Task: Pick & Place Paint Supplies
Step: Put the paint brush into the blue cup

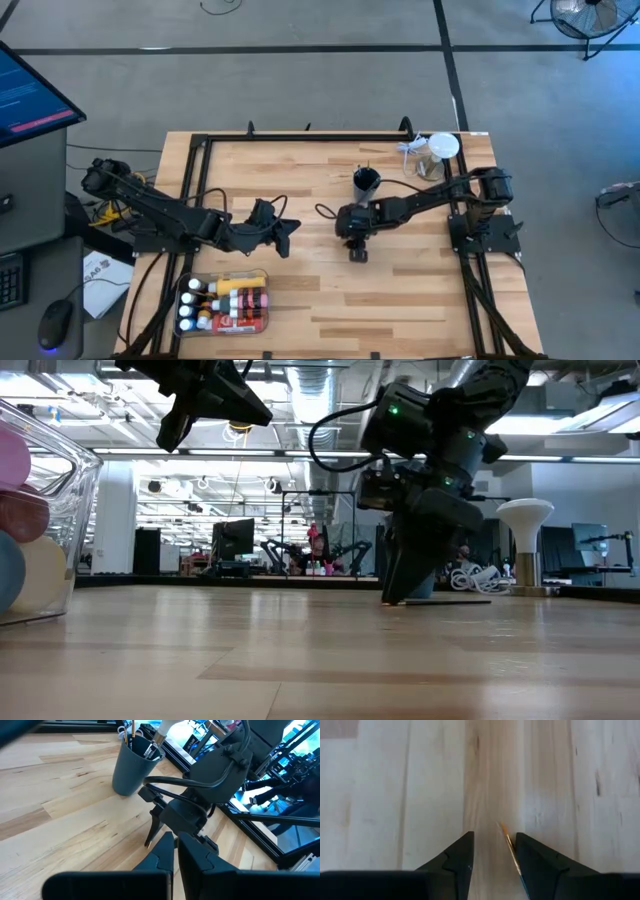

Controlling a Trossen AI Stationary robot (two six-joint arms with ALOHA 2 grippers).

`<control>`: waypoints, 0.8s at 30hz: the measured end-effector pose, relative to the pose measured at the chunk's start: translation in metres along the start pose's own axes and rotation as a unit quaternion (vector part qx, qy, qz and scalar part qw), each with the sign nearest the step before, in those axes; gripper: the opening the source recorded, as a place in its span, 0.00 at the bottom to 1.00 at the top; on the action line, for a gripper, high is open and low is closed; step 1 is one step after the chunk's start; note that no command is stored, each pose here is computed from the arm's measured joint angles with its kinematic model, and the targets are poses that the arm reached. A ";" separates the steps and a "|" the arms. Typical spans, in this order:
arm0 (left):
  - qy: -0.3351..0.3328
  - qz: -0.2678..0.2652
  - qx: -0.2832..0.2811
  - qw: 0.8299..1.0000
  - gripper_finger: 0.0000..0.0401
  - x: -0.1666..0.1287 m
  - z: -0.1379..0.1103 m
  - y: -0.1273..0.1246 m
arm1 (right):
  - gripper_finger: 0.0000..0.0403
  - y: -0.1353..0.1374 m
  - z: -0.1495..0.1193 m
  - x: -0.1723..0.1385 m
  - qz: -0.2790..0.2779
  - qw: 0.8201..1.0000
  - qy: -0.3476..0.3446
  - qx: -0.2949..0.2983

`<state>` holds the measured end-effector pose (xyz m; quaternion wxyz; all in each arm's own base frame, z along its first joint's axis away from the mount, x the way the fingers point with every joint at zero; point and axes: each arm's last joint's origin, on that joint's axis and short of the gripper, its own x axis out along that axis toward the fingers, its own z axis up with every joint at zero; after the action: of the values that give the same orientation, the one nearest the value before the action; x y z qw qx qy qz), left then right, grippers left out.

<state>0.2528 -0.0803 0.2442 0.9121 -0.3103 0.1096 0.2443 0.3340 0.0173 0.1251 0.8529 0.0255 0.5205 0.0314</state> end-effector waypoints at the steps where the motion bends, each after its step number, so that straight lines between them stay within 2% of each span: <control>1: 0.000 0.000 0.000 1.000 0.00 0.000 0.000 0.000 | 0.34 0.000 0.001 0.000 0.001 1.000 -0.005 0.000; 8: 0.000 0.000 0.000 1.000 0.00 0.000 0.000 0.000 | 0.34 0.001 0.005 0.000 0.001 1.000 -0.025 -0.007; 16: -0.001 -0.001 -0.005 1.000 0.00 0.000 0.000 0.000 | 0.33 0.002 -0.003 0.020 -0.005 1.000 0.013 -0.023; 24: -0.001 -0.002 -0.014 1.000 0.00 0.000 0.000 -0.001 | 0.31 0.008 -0.003 0.019 -0.018 0.999 0.008 -0.032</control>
<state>0.2531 -0.0804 0.2448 0.9083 -0.3232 0.1041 0.2442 0.3399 0.0267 0.1074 0.8497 -0.0116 0.5260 0.0327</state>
